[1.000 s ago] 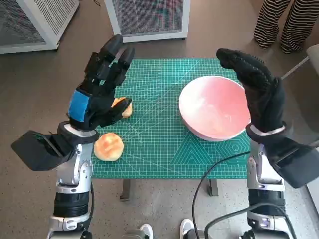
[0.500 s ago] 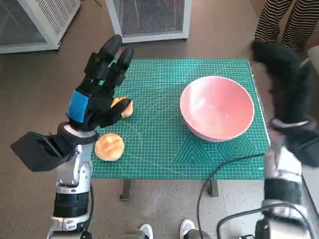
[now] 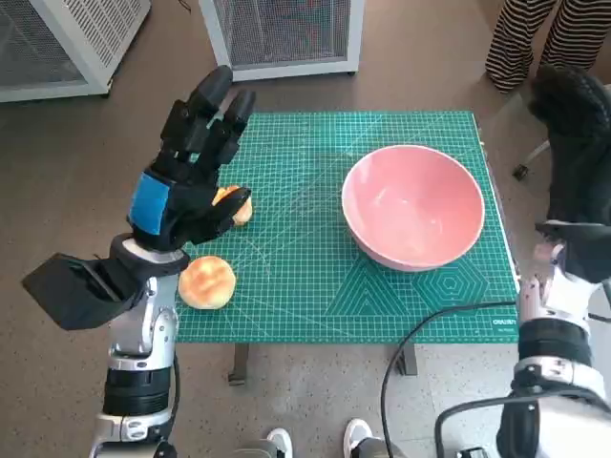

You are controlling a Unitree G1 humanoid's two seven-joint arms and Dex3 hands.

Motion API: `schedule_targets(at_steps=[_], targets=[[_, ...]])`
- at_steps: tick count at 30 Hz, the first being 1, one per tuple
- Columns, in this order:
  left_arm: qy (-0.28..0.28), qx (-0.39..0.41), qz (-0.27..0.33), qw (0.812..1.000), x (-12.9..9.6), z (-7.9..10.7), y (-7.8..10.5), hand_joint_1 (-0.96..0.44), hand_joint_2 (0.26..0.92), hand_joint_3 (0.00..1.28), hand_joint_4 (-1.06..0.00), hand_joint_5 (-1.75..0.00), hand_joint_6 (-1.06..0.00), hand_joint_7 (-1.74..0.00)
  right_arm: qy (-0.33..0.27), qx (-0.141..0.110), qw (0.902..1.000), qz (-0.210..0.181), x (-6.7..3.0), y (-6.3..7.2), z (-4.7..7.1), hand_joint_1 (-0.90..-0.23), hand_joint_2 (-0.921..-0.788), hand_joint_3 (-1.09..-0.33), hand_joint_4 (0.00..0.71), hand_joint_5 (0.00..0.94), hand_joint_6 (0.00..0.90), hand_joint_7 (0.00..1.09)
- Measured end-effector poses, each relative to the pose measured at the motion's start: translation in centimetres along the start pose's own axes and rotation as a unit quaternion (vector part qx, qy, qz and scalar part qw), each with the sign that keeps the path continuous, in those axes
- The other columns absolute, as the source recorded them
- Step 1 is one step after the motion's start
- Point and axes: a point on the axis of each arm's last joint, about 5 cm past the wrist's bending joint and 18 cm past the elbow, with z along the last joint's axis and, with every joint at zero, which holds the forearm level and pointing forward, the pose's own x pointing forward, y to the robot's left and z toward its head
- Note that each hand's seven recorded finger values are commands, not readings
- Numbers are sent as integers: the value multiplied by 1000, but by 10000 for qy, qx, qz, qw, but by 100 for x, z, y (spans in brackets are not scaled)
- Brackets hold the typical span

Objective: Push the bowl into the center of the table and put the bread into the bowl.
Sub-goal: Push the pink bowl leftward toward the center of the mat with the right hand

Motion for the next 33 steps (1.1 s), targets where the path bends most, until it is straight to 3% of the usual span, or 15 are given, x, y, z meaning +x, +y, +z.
schedule_targets(at_steps=[6,16,25,33], targets=[[1,2,7,10000,0,0,0,-644,921,348,-168,-11,1,-374,639,-31,9974,-334,-56,-46,-94,-540,-921,-845,164,3,1,513],[1,3,3,10000,0,1,1,-638,921,346,-169,-11,1,-374,1739,152,9825,-648,-163,-55,-249,-549,-921,-825,154,0,0,520],[0,12,11,10000,-7,5,15,-641,921,343,-171,-11,1,-383,2402,273,9675,-747,-264,45,-367,-519,-921,-830,189,17,22,520],[52,14,20,10000,-45,11,31,-639,921,340,-176,-13,1,-391,2984,633,9488,-824,-386,178,-485,-556,-921,-817,182,7,40,486]])
